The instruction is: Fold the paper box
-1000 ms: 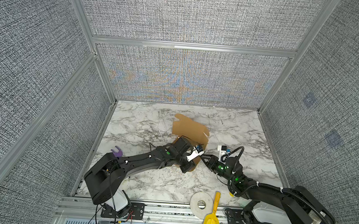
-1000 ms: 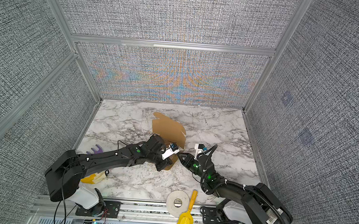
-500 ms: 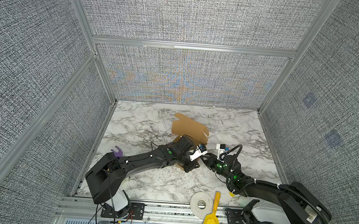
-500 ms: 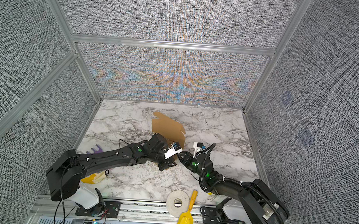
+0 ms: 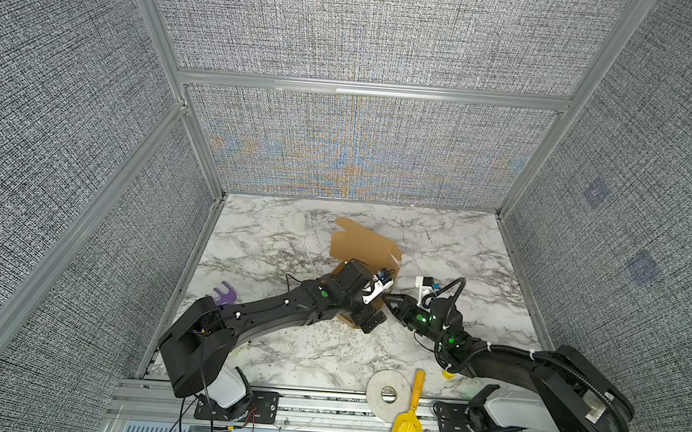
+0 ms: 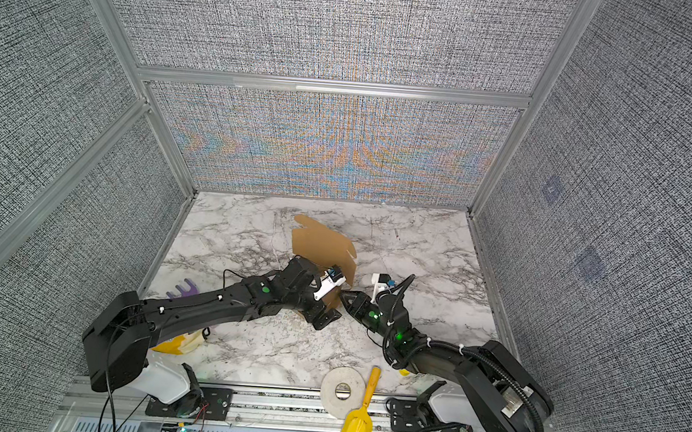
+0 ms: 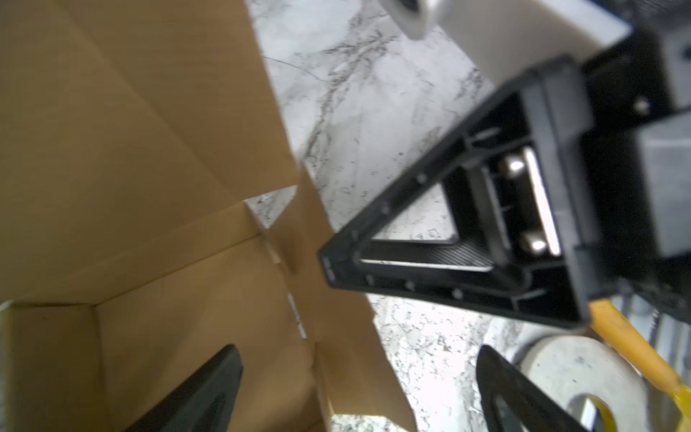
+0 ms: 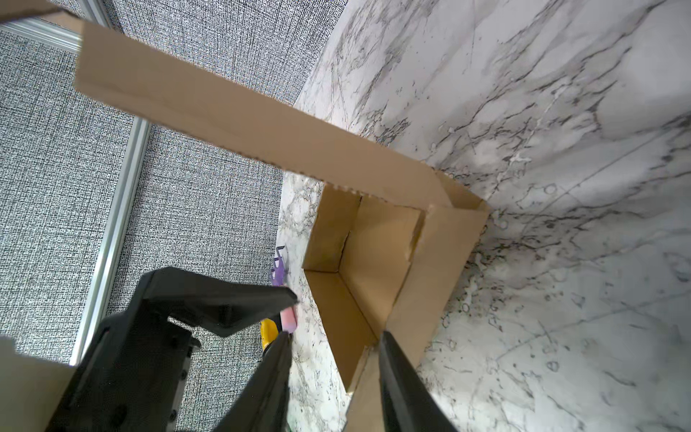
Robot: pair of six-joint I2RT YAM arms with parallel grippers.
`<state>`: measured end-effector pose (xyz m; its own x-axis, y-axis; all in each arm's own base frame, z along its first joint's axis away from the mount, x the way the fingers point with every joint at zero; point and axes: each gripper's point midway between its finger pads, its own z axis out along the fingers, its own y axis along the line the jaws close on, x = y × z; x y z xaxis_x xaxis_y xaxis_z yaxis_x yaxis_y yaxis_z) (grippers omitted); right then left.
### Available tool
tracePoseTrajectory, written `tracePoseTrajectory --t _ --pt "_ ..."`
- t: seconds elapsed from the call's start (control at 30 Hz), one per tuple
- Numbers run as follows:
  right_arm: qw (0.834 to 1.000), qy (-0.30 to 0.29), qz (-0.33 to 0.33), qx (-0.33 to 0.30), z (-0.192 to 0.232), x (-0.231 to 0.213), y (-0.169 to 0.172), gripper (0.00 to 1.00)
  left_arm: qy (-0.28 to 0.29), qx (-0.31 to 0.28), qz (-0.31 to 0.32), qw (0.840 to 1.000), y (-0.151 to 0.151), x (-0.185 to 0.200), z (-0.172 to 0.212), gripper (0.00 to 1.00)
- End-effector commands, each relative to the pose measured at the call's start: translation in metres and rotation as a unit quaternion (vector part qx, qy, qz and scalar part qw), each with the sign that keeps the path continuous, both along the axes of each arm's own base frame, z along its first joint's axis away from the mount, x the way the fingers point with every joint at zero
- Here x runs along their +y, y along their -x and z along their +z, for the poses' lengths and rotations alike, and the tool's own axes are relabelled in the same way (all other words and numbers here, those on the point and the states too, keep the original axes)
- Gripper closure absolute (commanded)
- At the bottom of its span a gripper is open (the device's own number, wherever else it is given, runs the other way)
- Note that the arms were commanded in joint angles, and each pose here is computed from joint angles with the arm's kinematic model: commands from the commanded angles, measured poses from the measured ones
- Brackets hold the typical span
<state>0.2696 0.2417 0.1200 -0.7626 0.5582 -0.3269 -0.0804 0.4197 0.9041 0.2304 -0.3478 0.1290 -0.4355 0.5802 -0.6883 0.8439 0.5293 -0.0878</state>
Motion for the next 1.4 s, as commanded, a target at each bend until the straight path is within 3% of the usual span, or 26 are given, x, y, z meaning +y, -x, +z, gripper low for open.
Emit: tracePoseTrajectory --t 0.0,0.2,0.37,0.67,0.8,0.93,1.1,1.23,1.37 --pt "1.000 -0.017 0.002 -0.017 0.012 0.004 -0.004 0.60 -0.021 -0.014 0.067 0.997 -0.019 0.019 0.003 0.01" --pt "1.000 -0.015 0.004 -0.017 0.011 0.007 -0.007 0.60 -0.038 0.002 0.058 0.998 -0.008 0.032 -0.023 0.01" --pt "1.000 -0.017 0.004 -0.017 0.010 0.008 -0.008 0.60 -0.028 0.025 -0.027 0.999 0.020 0.017 -0.028 0.01" --pt "1.000 -0.019 0.001 -0.017 0.010 0.008 -0.010 0.60 -0.032 0.024 -0.046 0.998 0.029 0.003 -0.033 0.01" --pt "1.000 -0.021 0.002 -0.018 0.010 0.009 -0.010 0.60 -0.040 0.008 -0.015 0.999 0.017 0.004 -0.034 0.21" --pt "1.000 -0.023 0.004 -0.017 0.010 0.010 -0.010 0.60 -0.043 0.000 0.001 0.999 0.011 0.005 -0.037 0.29" --pt "1.000 -0.024 0.003 -0.018 0.010 0.010 -0.011 0.60 -0.043 0.002 -0.003 0.999 0.012 0.003 -0.038 0.49" --pt "1.000 -0.024 0.005 -0.019 0.011 0.011 -0.011 0.60 -0.040 0.005 -0.011 0.999 0.015 0.000 -0.039 0.54" --pt "1.000 -0.024 0.005 -0.019 0.011 0.011 -0.012 0.60 -0.041 0.003 -0.017 0.999 0.017 -0.002 -0.039 0.66"
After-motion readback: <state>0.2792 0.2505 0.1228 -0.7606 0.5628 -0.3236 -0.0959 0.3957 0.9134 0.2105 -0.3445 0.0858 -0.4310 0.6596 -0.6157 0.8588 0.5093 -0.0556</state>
